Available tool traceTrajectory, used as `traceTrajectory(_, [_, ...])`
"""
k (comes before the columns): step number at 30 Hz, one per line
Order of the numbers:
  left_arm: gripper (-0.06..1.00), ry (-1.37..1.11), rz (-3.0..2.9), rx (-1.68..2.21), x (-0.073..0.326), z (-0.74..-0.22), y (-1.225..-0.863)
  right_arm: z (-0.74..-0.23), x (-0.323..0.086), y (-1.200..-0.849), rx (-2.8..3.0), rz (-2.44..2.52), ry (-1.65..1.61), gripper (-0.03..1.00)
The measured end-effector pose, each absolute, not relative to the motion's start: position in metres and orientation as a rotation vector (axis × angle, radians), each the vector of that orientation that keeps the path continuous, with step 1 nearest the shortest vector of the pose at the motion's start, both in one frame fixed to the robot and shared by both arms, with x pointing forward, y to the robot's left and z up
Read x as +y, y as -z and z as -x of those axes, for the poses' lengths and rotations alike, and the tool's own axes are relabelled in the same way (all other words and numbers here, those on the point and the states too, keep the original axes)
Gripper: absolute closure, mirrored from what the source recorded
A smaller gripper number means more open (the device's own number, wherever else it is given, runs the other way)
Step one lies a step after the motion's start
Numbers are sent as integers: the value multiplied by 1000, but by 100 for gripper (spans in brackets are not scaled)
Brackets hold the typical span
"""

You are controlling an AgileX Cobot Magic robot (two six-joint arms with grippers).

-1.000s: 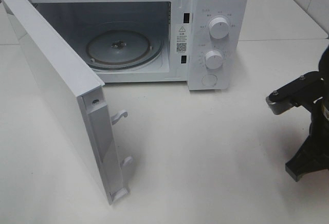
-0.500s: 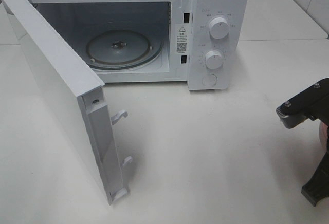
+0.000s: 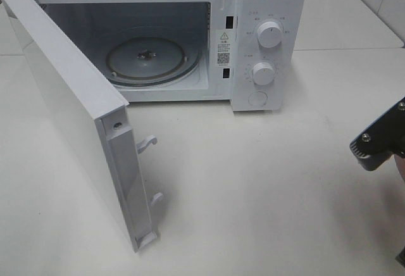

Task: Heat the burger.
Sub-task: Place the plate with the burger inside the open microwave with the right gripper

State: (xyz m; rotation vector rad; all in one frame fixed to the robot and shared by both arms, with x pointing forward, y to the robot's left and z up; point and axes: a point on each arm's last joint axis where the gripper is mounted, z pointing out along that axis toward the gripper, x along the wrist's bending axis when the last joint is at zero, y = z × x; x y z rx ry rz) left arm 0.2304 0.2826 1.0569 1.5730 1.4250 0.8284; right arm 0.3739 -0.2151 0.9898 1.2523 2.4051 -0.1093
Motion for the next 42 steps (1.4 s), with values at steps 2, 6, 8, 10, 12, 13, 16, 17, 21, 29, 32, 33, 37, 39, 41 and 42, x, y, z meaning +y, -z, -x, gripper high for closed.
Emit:
traceTrajectory(2, [-5, -828, -1573, 1425, 283, -230, -1057, -372, -215, -991, 2408, -1242, 105, 92])
traceTrajectory(6, [-5, -828, -1573, 1425, 283, -230, -1057, -365, -212, -995, 2427, -1189, 91, 92])
traceTrajectory(8, [-5, -828, -1573, 1425, 283, -230, -1057, -362, -210, -996, 2439, -1161, 94, 92])
traceTrajectory(10, [-5, -828, -1573, 1425, 283, -230, -1057, -360, -209, -996, 2443, -1148, 100, 92])
traceTrajectory(12, [-5, -828, -1573, 1425, 283, -230, -1057, -358, -207, -996, 2457, -1117, 100, 91])
traceTrajectory(13, [-5, -828, -1573, 1425, 283, -230, -1057, -355, -204, -995, 2470, -1087, 94, 91])
traceTrajectory(16, [-5, -828, -1573, 1425, 283, -230, -1057, -352, -200, -995, 2488, -1044, 83, 91])
traceTrajectory(17, [-5, -828, -1573, 1425, 283, -230, -1057, -351, -199, -995, 2494, -1028, 76, 91])
traceTrajectory(21, [-5, -828, -1573, 1425, 283, -230, -1057, -351, -196, -995, 2505, -1003, 53, 91])
traceTrajectory(29, [-5, -828, -1573, 1425, 283, -230, -1057, -353, -196, -996, 2520, -907, 59, 91])
traceTrajectory(32, [-5, -828, -1573, 1425, 283, -230, -1057, -353, -195, -996, 2535, -845, 58, 91])
traceTrajectory(33, [-5, -828, -1573, 1425, 283, -230, -1057, -354, -194, -996, 2547, -809, 48, 91])
traceTrajectory(37, [-5, -828, -1573, 1425, 283, -230, -1057, -355, -192, -996, 2559, -763, 28, 91])
traceTrajectory(39, [-5, -828, -1573, 1425, 283, -230, -1057, -355, -191, -996, 2567, -734, 18, 91])
traceTrajectory(41, [-5, -828, -1573, 1425, 283, -230, -1057, -356, -190, -996, 2576, -692, 9, 91])
traceTrajectory(42, [-5, -828, -1573, 1425, 283, -230, -1057, -356, -190, -996, 2576, -692, 9, 91])
